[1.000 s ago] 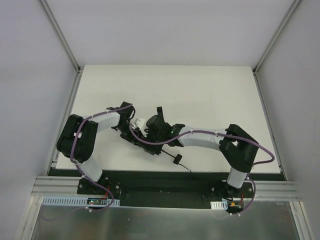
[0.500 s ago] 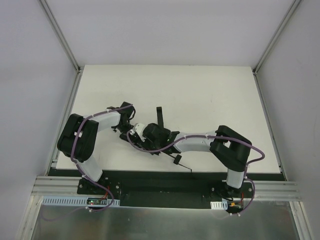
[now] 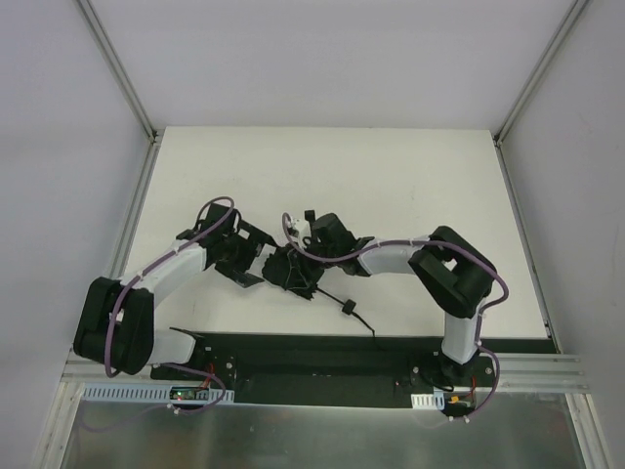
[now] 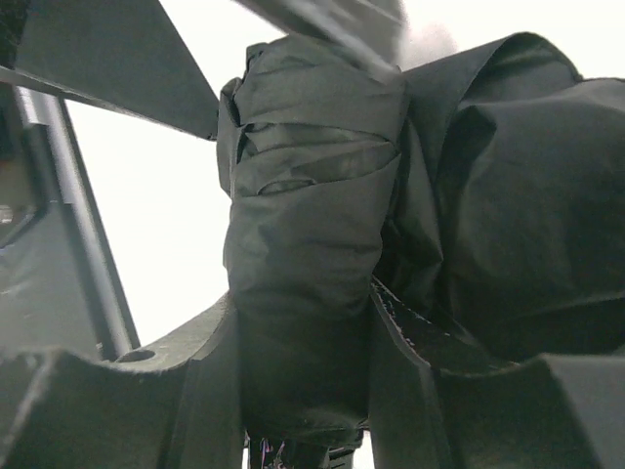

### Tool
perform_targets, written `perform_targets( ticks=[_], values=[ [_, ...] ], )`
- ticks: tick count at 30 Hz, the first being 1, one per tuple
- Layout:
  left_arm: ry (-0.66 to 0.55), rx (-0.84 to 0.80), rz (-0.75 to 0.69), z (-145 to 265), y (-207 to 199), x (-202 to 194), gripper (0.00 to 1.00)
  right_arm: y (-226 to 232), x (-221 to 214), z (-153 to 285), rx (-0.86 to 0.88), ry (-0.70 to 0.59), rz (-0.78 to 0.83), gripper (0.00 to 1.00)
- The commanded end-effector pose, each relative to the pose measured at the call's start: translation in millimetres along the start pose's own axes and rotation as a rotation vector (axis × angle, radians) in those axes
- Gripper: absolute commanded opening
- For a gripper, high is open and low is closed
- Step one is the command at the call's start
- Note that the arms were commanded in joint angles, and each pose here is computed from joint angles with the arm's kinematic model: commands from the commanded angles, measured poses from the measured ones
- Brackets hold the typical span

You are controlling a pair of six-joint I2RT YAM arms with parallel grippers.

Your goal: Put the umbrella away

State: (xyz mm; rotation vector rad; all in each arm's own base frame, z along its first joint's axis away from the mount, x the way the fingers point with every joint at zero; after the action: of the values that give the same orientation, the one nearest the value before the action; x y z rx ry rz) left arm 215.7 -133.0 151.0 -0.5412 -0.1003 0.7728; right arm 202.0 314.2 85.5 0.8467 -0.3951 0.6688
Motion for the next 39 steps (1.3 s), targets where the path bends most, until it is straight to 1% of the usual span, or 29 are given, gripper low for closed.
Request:
perform_targets(
  ticks=[1,3,6,7,9,12,16,18,20,22,24,26,29,30,31,32,33,34,35,36,37,39],
  values=[
    [-0.084,-0.164,-0.028,4.7,2.3,0.4,0.99,-38.7,-47.7,3.6,0.055,0.264,-0.306,0.00],
    [-0.077,-0.180,-0.002,2.4,11.8,-3.7,0.99,-47.3,-42.6,3.5,0.094,0.289,-0.379,0.00],
    [-0.081,-0.249,0.007,-1.8,19.0,-9.0,0.99,-56.3,-36.9,0.4,0.134,0.329,-0.469,0.00],
    [-0.092,-0.296,-0.006,-2.7,16.7,-9.4,0.99,-59.1,-37.3,-2.1,0.140,0.340,-0.492,0.00],
    [-0.078,-0.339,-0.003,-8.2,16.9,-12.5,0.99,-64.6,-35.1,-2.7,0.150,0.372,-0.543,0.00],
    [-0.078,-0.344,-0.030,-19.1,12.4,-18.0,0.99,-72.2,-30.5,-5.3,0.171,0.386,-0.583,0.00],
    [-0.066,-0.334,-0.016,-38.2,7.8,-22.3,0.99,-80.1,-27.8,-5.6,0.184,0.398,-0.623,0.00],
    [-0.066,-0.300,-0.008,-45.7,9.1,-21.4,0.99,-83.8,-27.1,-4.3,0.193,0.396,-0.638,0.00],
    [-0.075,-0.237,0.022,-53.7,19.6,-20.4,0.91,-85.5,-25.6,-2.9,0.202,0.392,-0.644,0.00],
    [-0.092,-0.178,0.062,-60.0,32.3,-20.0,0.75,-86.6,-21.8,-1.5,0.215,0.384,-0.647,0.00],
    [-0.121,-0.138,0.069,-63.4,41.4,-19.0,0.62,-85.3,-17.2,-1.0,0.239,0.383,-0.645,0.00],
    [-0.126,-0.100,0.072,-67.7,45.9,-17.8,0.54,-84.6,-13.9,-0.9,0.249,0.380,-0.638,0.00],
    [-0.109,-0.092,0.063,-74.2,44.8,-16.7,0.41,-83.0,-8.6,-1.2,0.261,0.373,-0.626,0.00],
    [-0.103,-0.101,0.050,-75.6,42.0,-16.4,0.35,-82.8,-7.1,-1.3,0.263,0.374,-0.625,0.00],
    [-0.094,-0.101,0.037,-76.5,39.2,-15.7,0.26,-83.0,-5.1,-1.3,0.251,0.373,-0.622,0.00],
    [-0.087,-0.084,0.028,-77.1,38.8,-15.9,0.14,-82.7,-2.4,-0.4,0.236,0.369,-0.617,0.00],
    [-0.086,-0.064,0.025,-76.2,38.5,-15.9,0.07,-82.3,0.8,1.2,0.224,0.365,-0.612,0.02],
    [-0.090,-0.049,0.026,-74.7,38.6,-15.8,0.00,-80.2,6.1,4.0,0.206,0.356,-0.604,0.08],
    [-0.096,-0.024,0.027,-73.6,40.6,-15.8,0.00,-77.5,11.8,7.5,0.191,0.354,-0.598,0.12],
    [-0.094,0.005,0.034,-72.7,42.0,-16.1,0.00,-74.6,20.0,10.9,0.173,0.347,-0.589,0.18],
    [-0.085,0.031,0.043,-72.1,44.4,-16.8,0.00,-71.5,26.3,14.3,0.150,0.343,-0.584,0.29],
    [-0.053,0.060,0.056,-71.5,45.6,-20.0,0.00,-64.6,44.1,24.8,0.101,0.333,-0.547,0.43]
  ],
)
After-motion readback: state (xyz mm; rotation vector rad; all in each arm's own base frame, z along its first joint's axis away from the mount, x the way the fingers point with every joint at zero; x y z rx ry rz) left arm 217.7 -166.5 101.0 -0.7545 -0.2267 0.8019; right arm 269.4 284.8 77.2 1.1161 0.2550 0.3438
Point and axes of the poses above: each gripper's point midway between its finger pads, its own z axis back along the fingers, its own y axis along the line the jaws close on, x = y × z, the point moved 10 cm from there along z, back along the fingers, and after that the axes turned 13 degrees about -z, right-handed, at the moved point
